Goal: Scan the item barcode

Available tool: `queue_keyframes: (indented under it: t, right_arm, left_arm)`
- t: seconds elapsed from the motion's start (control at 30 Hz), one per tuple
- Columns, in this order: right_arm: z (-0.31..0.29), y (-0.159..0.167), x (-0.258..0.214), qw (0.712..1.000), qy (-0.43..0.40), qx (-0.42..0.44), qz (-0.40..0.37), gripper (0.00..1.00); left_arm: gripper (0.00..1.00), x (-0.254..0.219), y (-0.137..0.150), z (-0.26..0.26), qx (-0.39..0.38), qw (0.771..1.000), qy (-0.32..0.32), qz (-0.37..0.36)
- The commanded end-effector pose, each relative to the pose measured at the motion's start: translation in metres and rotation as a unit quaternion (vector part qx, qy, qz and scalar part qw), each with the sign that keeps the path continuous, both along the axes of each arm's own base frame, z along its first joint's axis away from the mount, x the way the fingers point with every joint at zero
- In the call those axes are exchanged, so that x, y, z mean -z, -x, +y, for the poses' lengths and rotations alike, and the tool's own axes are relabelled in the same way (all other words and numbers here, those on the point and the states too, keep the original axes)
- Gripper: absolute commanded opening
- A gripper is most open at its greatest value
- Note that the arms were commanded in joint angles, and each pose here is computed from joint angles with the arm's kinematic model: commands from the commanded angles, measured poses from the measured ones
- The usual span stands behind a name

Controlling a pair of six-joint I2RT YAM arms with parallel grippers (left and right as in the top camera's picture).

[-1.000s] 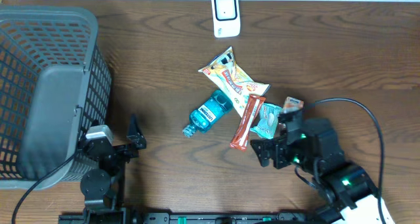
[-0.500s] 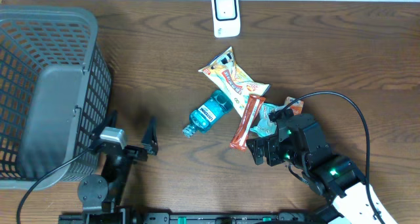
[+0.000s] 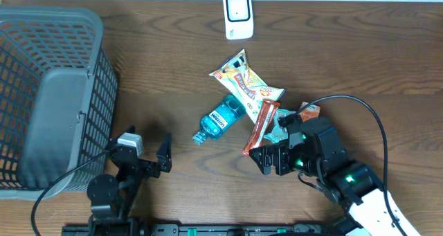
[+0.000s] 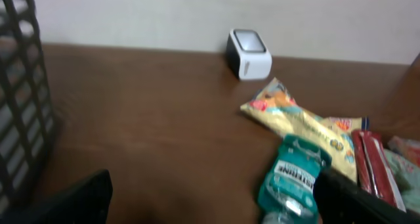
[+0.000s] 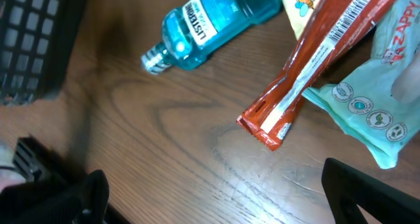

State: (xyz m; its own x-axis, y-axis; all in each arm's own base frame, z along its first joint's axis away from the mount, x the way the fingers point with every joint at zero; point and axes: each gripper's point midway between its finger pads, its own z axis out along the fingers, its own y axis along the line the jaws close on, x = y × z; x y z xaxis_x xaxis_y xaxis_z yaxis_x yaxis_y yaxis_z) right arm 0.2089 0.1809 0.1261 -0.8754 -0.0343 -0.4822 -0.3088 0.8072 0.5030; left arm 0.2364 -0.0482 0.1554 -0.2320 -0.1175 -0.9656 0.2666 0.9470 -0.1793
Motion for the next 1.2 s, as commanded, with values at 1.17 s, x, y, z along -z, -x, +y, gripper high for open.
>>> queue_keyframes:
  t: [1.17]
  right_arm:
    - [-0.069, -0.036, 0.048, 0.903, 0.424, 0.049, -0.042, 0.97]
  left_arm:
    - [0.98, 0.06, 0.023, -0.004, 0.011, 0.99, 0.003, 0.138]
